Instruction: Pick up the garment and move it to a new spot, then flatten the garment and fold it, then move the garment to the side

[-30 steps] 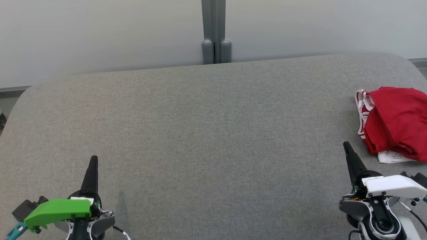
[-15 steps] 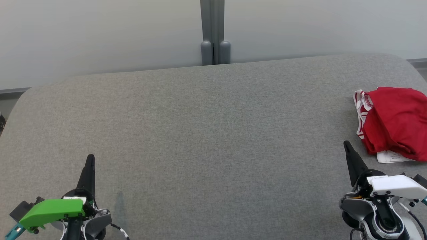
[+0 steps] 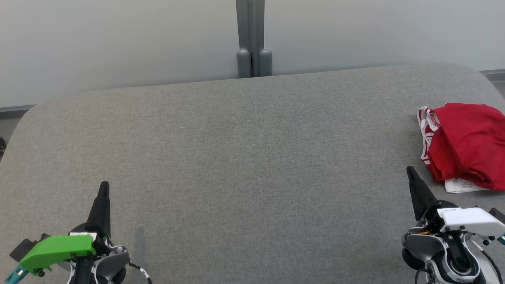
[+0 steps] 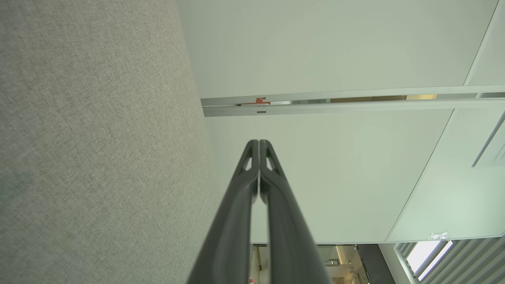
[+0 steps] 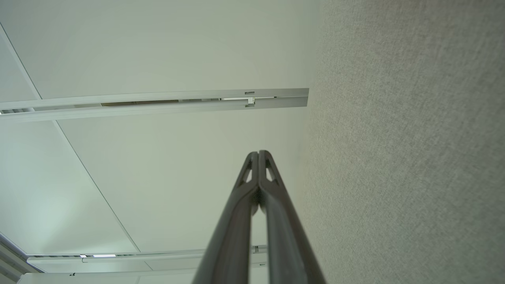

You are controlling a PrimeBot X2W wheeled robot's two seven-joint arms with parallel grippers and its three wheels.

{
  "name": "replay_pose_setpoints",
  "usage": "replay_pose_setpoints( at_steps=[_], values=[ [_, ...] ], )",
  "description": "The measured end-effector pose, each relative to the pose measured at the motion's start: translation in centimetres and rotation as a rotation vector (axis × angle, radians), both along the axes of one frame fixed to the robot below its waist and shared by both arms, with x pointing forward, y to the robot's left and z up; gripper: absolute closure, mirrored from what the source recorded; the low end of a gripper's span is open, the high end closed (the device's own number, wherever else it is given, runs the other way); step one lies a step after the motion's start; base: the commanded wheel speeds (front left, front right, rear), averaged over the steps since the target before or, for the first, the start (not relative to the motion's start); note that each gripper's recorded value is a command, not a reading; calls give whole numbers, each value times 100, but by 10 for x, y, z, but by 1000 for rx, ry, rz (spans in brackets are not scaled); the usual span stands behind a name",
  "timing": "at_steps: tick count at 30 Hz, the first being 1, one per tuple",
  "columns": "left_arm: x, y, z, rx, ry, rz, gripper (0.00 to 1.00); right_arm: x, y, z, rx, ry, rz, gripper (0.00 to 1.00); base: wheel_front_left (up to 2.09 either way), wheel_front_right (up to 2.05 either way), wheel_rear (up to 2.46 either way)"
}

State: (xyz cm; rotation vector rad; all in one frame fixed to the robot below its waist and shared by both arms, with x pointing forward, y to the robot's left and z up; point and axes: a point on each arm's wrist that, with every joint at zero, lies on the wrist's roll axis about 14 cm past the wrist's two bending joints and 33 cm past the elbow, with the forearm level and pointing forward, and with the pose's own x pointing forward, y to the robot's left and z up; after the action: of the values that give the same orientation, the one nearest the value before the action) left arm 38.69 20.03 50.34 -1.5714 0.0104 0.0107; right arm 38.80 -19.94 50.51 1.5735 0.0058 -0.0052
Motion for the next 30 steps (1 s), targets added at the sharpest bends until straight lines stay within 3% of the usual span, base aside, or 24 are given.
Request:
replay_pose_setpoints(
  at_steps=[30],
  values=[
    [0, 0, 0, -5, 0, 0, 100, 0, 0, 0, 0, 0, 0, 100, 0, 0, 0]
  ],
)
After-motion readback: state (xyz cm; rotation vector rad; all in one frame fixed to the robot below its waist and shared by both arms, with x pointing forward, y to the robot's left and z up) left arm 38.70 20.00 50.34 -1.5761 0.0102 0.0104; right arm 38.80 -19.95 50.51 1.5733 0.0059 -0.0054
